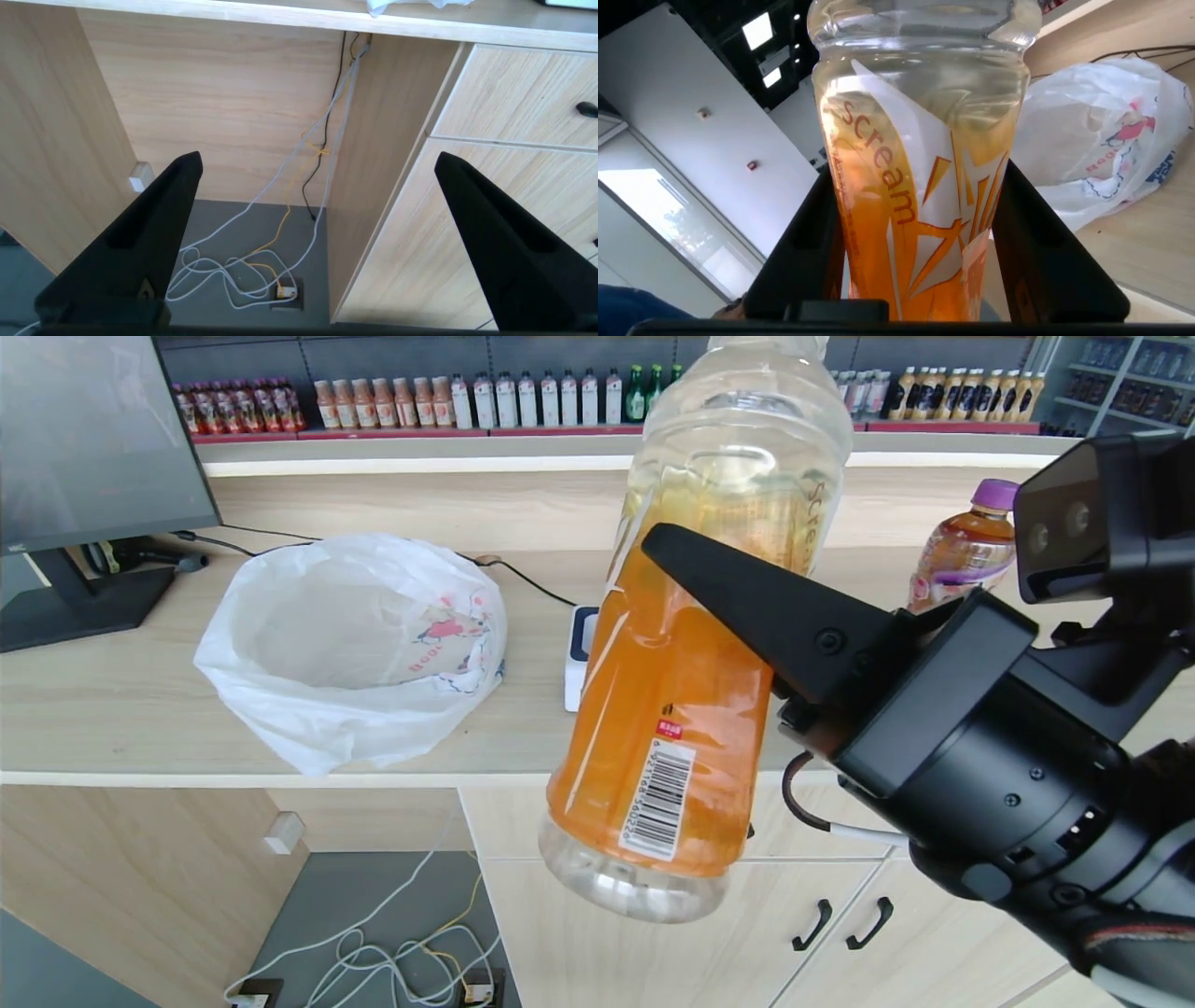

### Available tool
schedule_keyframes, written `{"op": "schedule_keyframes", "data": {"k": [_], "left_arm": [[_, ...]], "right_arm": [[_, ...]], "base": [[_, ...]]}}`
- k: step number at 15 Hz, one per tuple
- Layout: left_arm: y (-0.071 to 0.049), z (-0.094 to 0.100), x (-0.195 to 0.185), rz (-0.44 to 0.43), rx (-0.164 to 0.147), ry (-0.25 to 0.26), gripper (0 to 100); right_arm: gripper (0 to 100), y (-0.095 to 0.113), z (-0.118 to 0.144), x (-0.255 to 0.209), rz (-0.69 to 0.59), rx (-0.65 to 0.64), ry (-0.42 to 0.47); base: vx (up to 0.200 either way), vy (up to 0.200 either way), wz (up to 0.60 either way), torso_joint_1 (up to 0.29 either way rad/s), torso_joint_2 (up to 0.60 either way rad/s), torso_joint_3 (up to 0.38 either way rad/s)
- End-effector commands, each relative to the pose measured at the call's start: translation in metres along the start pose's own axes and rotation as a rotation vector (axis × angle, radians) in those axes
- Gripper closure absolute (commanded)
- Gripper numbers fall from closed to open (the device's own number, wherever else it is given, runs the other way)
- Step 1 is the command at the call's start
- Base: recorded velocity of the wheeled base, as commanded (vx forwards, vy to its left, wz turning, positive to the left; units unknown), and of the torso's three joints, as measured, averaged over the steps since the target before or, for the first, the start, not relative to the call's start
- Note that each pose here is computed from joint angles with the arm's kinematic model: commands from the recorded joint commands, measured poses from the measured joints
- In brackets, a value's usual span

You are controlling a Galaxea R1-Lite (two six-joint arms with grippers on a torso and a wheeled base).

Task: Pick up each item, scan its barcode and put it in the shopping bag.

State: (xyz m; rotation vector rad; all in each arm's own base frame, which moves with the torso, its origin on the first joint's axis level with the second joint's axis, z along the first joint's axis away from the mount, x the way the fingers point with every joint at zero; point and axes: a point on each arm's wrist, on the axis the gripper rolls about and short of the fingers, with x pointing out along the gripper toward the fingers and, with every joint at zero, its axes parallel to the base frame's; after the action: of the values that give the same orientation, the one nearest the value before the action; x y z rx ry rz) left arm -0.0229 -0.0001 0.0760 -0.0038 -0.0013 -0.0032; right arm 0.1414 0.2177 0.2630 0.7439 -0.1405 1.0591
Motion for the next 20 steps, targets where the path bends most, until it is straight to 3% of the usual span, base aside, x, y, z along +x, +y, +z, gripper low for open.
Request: {"op": "schedule_keyframes", "data": {"k": [1, 6, 8, 10, 14, 20], "left_arm": [[0.0, 0.0, 0.0, 0.0, -0.001, 0.0, 0], [0.0, 0.0, 0.0, 0.0, -0.001, 0.0, 0], [0.0, 0.0, 0.0, 0.0, -0.001, 0.0, 0], [0.0, 0.0, 0.0, 0.0, -0.001, 0.0, 0], [0.0, 0.0, 0.0, 0.0, -0.001, 0.0, 0], [0.0, 0.0, 0.0, 0.0, -0.001, 0.0, 0]], "right_arm": [[100, 0.001, 0.002, -0.001, 0.002, -0.006, -0.006], [100, -0.004, 0.002, -0.001, -0.015, -0.113, 0.002], [100, -0.009, 0.001, -0.002, -0.051, -0.213, 0.036], [100, -0.027, 0.008, -0.005, -0.129, -0.343, 0.038], [100, -0.045, 0.027, -0.007, -0.202, -0.527, 0.0], [100, -0.077, 0.023, -0.019, -0.303, -0.742, 0.034]], "base": [[0.0, 0.0, 0.0, 0.0, 0.0, 0.0], [0.0, 0.0, 0.0, 0.0, 0.0, 0.0], [0.0, 0.0, 0.0, 0.0, 0.0, 0.0], [0.0, 0.0, 0.0, 0.0, 0.0, 0.0], [0.0, 0.0, 0.0, 0.0, 0.0, 0.0], [0.0, 0.0, 0.0, 0.0, 0.0, 0.0]]}}
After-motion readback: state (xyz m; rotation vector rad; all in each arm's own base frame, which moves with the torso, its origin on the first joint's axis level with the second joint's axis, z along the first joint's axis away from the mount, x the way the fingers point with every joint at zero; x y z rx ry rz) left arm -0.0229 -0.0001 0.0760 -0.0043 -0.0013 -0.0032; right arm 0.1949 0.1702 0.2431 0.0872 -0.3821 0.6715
